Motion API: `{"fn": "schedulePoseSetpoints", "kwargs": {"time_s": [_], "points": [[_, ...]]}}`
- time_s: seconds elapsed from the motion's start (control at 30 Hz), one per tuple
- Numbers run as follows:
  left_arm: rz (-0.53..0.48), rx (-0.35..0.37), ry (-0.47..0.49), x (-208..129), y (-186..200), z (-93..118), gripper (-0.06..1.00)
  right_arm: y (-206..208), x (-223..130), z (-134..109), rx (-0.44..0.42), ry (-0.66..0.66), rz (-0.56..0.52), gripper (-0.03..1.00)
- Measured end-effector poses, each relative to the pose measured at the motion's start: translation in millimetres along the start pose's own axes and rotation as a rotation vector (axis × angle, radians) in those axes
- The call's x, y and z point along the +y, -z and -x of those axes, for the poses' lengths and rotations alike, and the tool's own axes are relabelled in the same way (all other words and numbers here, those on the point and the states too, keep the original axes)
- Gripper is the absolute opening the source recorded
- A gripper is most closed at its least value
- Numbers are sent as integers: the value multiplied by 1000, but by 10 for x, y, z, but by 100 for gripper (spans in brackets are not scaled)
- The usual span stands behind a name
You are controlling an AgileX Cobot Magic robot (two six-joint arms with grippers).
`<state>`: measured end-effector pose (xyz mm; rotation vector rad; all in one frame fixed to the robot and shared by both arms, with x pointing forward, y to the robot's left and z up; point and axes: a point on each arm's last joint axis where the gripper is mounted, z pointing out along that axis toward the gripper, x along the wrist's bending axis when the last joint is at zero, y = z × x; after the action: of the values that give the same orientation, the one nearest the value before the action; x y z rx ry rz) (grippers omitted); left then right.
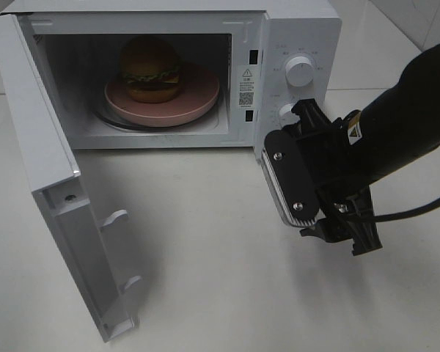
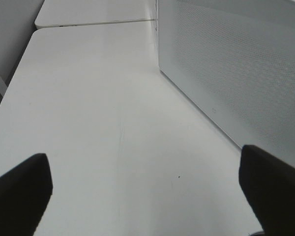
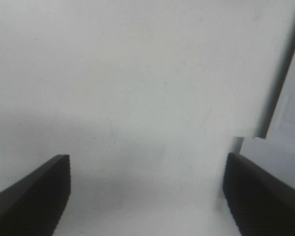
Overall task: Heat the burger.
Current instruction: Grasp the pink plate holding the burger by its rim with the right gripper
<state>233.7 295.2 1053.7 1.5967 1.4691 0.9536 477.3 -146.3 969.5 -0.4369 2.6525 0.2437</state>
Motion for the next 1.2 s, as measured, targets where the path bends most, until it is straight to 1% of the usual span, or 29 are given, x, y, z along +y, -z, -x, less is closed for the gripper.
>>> {"fn": "schedulePoseSetpoints", "kwargs": {"time_s": [0.03, 0.1, 0.2, 0.23, 0.3, 0.37, 0.4, 0.53, 0.73, 0.87, 0.93, 1.0, 1.2], "points": [[0, 0, 0, 0, 0, 0, 97, 0, 0, 0, 0, 0, 0, 84], [0, 0, 0, 0, 0, 0, 97, 31, 13, 74, -29, -10, 2, 87], [0, 0, 0, 0, 0, 0, 97, 55, 20, 130, -52, 4, 0, 88], [0, 0, 0, 0, 0, 0, 97, 84, 28, 190, -74, 15, -2, 88], [0, 0, 0, 0, 0, 0, 97, 99, 32, 220, -85, 22, -3, 88], [0, 0, 0, 0, 0, 0, 97, 127, 44, 303, -109, 37, -7, 88], [0, 0, 0, 0, 0, 0, 97, 127, 44, 303, -109, 37, -7, 88], [0, 0, 0, 0, 0, 0, 97, 79, 72, 451, -127, 46, -13, 87], [0, 0, 0, 0, 0, 0, 97, -6, 111, 588, -133, 45, -14, 86], [0, 0, 0, 0, 0, 0, 97, -60, 216, 733, -159, 74, -4, 86], [0, 0, 0, 0, 0, 0, 97, -81, 229, 755, -161, 79, -4, 86], [0, 0, 0, 0, 0, 0, 97, -140, 283, 856, -181, 90, 3, 85], [0, 0, 0, 0, 0, 0, 97, -202, 341, 946, -192, 98, 9, 85]]}}
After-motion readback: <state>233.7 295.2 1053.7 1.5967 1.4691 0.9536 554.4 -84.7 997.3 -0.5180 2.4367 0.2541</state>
